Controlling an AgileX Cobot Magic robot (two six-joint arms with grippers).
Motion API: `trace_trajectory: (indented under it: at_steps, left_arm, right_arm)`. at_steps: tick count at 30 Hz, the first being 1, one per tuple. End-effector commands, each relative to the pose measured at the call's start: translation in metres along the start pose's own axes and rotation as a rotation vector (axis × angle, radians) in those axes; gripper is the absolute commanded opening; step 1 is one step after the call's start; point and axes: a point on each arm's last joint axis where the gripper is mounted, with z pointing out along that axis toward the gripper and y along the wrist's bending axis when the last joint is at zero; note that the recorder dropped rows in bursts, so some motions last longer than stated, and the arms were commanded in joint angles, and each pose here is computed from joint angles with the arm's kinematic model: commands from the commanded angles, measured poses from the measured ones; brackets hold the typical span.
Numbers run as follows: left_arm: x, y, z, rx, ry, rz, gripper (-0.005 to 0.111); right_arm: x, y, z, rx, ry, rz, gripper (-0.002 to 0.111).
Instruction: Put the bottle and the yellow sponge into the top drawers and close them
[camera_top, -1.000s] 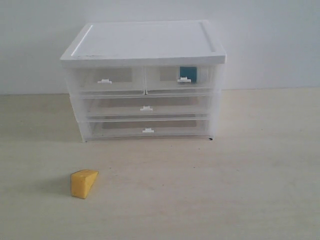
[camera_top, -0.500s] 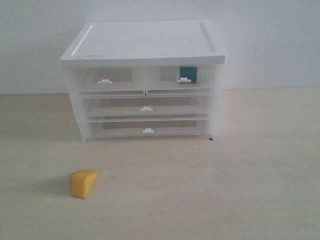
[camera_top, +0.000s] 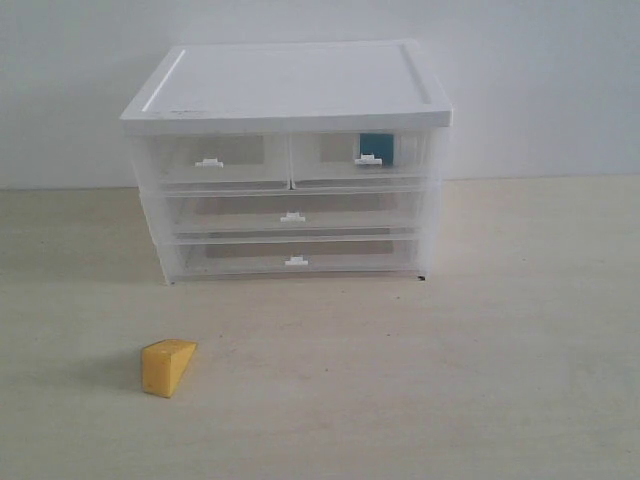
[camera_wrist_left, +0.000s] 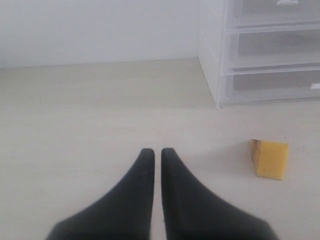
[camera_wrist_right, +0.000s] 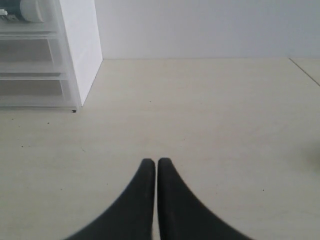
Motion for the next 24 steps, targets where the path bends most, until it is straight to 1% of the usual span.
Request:
trace_trajectory:
  at_steps: [1, 11, 12, 13, 14, 15, 16, 17, 19, 21, 23, 24]
  left_arm:
    - [0.0, 0.0, 0.0, 0.002, -0.011, -0.006, 0.004]
    - [0.0, 0.0, 0.0, 0.002, -0.011, -0.006, 0.004]
    - [-0.001, 0.001, 0.0, -0.014, -0.025, 0.08, 0.004]
    - [-0.006, 0.002, 0.0, -0.022, -0.069, 0.127, 0.004]
    - [-0.011, 0.001, -0.001, -0.012, -0.125, 0.08, 0.004]
    - [-0.014, -0.001, -0.001, 0.007, -0.165, -0.025, 0.004]
    - [-0.016, -0.001, -0.001, 0.017, -0.18, -0.074, 0.004]
    - [-0.02, -0.001, -0.002, 0.021, -0.231, -0.099, 0.004]
    - [-0.024, -0.001, -0.003, 0.019, -0.274, -0.103, 0.004]
    - [-0.033, 0.0, -0.006, 0.018, -0.375, -0.117, 0.004]
    - [-0.042, 0.001, -0.011, 0.041, -0.491, -0.224, 0.004]
    - [-0.047, 0.002, -0.013, 0.051, -0.552, -0.254, 0.004]
  right_arm:
    - [0.002, 0.0, 0.0, 0.001, 0.003, -0.01, 0.0]
    - [0.002, 0.0, 0.0, 0.001, 0.005, -0.007, 0.0]
    - [0.002, 0.0, 0.0, 0.001, 0.005, -0.007, 0.0]
    - [0.002, 0.0, 0.0, 0.001, 0.005, -0.007, 0.0]
    - [0.002, 0.0, 0.0, 0.001, 0.005, -0.007, 0.0]
    - [0.002, 0.0, 0.0, 0.001, 0.005, -0.007, 0.0]
    - [0.002, 0.0, 0.0, 0.001, 0.005, -0.007, 0.0]
    - [0.002, 0.0, 0.0, 0.001, 0.005, -0.007, 0.0]
    - [0.002, 0.0, 0.0, 0.001, 0.005, -0.009, 0.0]
    - [0.002, 0.0, 0.0, 0.001, 0.005, -0.009, 0.0]
    - [0.002, 0.0, 0.0, 0.001, 0.005, -0.009, 0.0]
    - [0.002, 0.0, 0.0, 0.001, 0.005, -0.009, 0.0]
